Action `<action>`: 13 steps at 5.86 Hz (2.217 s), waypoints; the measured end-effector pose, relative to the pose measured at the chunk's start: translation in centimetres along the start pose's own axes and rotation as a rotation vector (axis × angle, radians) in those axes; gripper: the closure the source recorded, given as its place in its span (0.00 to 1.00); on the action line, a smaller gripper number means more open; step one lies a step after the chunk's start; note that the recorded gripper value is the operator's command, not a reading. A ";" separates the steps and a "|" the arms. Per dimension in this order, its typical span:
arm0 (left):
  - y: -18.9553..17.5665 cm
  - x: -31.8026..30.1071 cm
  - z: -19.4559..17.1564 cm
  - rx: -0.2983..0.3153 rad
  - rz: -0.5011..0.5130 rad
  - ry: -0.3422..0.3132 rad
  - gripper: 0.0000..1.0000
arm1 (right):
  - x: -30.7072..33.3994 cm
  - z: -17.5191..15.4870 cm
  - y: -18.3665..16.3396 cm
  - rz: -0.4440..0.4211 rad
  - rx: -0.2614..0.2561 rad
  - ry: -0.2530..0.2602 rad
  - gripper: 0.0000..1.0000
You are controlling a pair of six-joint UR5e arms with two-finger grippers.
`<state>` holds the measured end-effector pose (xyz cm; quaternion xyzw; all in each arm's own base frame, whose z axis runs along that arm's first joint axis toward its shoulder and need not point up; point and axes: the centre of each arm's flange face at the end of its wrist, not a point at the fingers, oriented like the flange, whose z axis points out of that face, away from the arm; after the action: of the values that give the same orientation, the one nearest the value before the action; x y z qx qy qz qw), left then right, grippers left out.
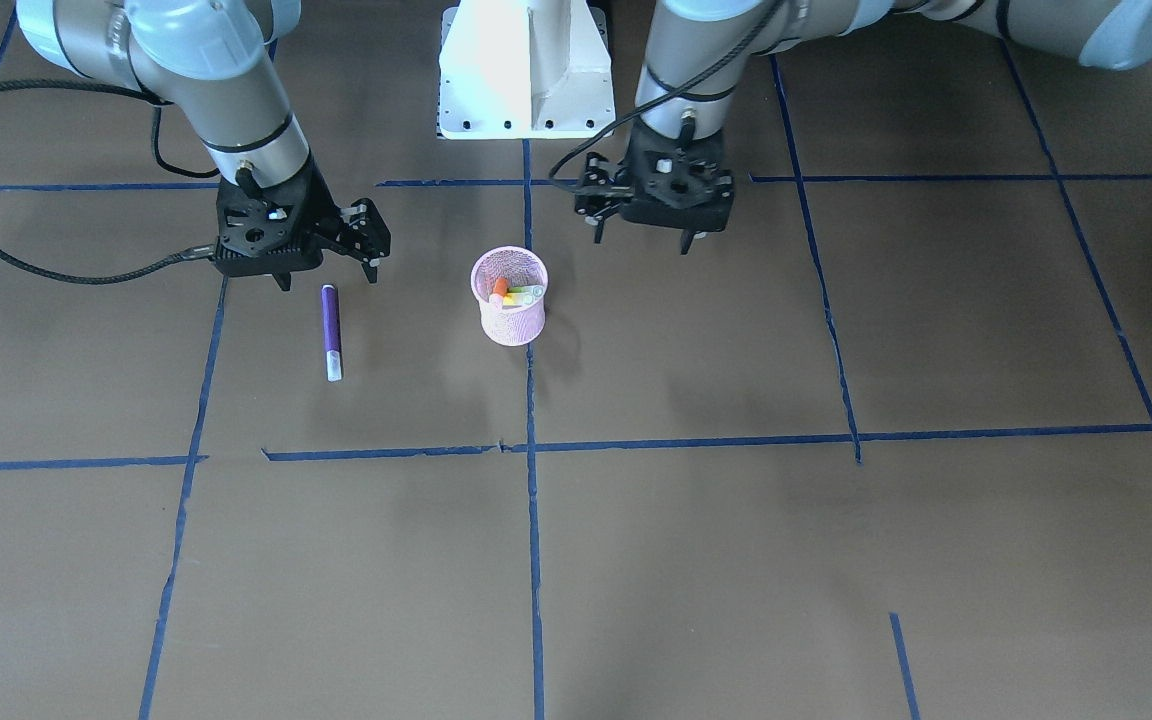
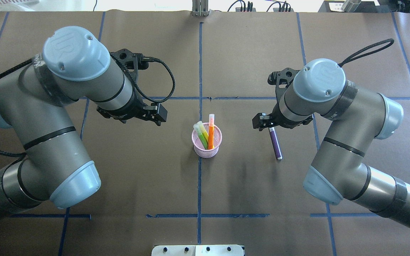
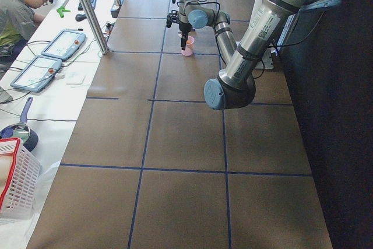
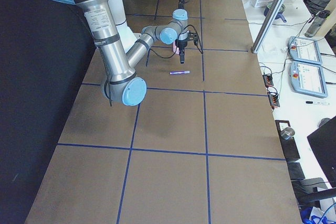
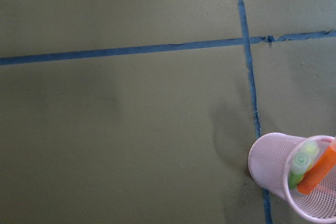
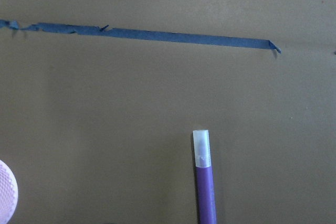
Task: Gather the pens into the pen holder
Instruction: 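Withdraw the left gripper while the right gripper moves over the purple marker, then lower the right gripper onto the purple marker and grasp it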
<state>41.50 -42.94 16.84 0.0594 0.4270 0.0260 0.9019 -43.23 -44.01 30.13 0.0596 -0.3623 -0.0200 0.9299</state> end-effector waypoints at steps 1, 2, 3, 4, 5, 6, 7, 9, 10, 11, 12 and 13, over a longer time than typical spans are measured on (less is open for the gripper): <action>0.0 -0.3 -0.2 0.002 -0.003 0.000 0.00 | 0.3 1.8 -0.4 -0.033 0.001 0.002 0.06; 0.1 -0.4 -0.4 0.003 -0.003 0.003 0.00 | 0.7 4.1 -1.0 -0.047 0.008 -0.008 0.15; 0.2 -0.4 -0.5 0.004 -0.003 0.006 0.00 | 1.0 6.0 -1.5 -0.054 0.017 -0.022 0.26; 0.3 -0.4 -0.6 0.005 -0.005 0.008 0.00 | 1.1 6.7 -1.7 -0.057 0.022 -0.030 0.35; 0.3 -0.4 -0.7 0.005 -0.007 0.009 0.00 | 1.2 7.0 -1.6 -0.059 0.022 -0.032 0.35; 0.3 -0.4 -0.7 0.006 -0.008 0.009 0.00 | 1.2 7.1 -1.5 -0.059 0.020 -0.031 0.35; 0.3 -0.4 -0.7 0.006 -0.009 0.009 0.00 | 1.4 7.4 -1.3 -0.060 0.016 -0.027 0.35; 0.4 -0.5 -0.7 0.004 -0.009 0.008 0.00 | 1.6 8.1 -0.8 -0.061 0.005 -0.019 0.56; 0.4 -0.5 -0.6 0.003 -0.009 0.008 0.00 | 1.7 8.2 -0.7 -0.062 0.002 -0.017 0.63; 0.4 -0.5 -0.6 0.002 -0.010 0.007 0.00 | 1.7 8.3 -0.7 -0.061 0.000 -0.014 0.72; 0.4 -0.5 -0.6 0.002 -0.010 0.007 0.00 | 1.9 8.4 -0.6 -0.060 -0.003 -0.010 0.88; 0.4 -0.5 -0.6 0.002 -0.010 0.007 0.00 | 2.2 8.7 -0.4 -0.059 -0.007 -0.005 0.97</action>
<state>40.76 -42.58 16.91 0.0580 0.4305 0.0215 0.9004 -47.46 -45.45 37.88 0.0671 -0.3627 -0.0487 0.9282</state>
